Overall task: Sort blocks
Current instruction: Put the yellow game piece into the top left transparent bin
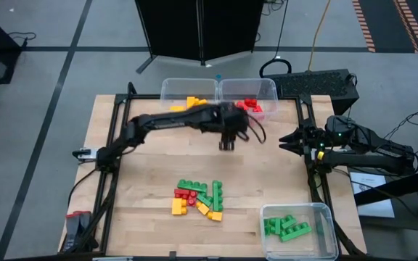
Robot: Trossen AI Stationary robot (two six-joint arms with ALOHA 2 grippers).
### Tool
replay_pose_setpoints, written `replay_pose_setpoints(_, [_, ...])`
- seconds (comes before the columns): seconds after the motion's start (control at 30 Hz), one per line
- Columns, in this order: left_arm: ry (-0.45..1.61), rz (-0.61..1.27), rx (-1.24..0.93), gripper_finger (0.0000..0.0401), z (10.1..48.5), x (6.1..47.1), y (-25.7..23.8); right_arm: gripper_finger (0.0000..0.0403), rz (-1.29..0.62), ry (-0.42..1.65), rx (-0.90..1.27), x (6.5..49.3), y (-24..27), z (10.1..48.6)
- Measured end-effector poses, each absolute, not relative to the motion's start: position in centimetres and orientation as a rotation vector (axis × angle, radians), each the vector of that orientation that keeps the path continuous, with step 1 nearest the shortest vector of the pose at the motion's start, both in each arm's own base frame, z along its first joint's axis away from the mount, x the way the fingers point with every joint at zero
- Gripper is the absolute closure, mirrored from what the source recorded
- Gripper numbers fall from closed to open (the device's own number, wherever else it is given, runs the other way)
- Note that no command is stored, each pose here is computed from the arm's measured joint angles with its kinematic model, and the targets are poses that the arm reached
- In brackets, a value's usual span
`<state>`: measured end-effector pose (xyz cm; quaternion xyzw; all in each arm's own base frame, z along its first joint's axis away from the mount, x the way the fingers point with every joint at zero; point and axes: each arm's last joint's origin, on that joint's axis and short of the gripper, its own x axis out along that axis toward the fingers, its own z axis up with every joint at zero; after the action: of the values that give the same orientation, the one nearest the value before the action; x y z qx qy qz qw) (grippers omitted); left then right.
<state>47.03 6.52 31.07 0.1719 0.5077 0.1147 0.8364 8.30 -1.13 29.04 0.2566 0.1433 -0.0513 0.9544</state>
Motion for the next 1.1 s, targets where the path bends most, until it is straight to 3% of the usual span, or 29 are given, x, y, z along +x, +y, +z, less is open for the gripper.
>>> replay_pose_setpoints(0.27, [1.008,0.683,0.233,0.0185,36.9,41.5,13.9,0.0259,-0.104,0.291,0.517,8.3,-1.1,29.0])
replay_pose_setpoints(0.5, [1.021,0.942,-0.05,0.0185,38.0,35.8,21.6,0.0259,-0.106,0.291,0.527,8.3,-1.1,29.0])
replay_pose_setpoints(0.7, [1.151,0.91,-0.202,0.0186,35.0,34.0,24.4,0.0259,-0.107,0.291,0.534,8.3,-1.1,29.0])
replay_pose_setpoints(1.1, [1.367,0.824,-0.248,0.0186,26.7,35.8,21.7,0.0259,-0.106,0.291,0.518,8.3,-1.1,29.0])
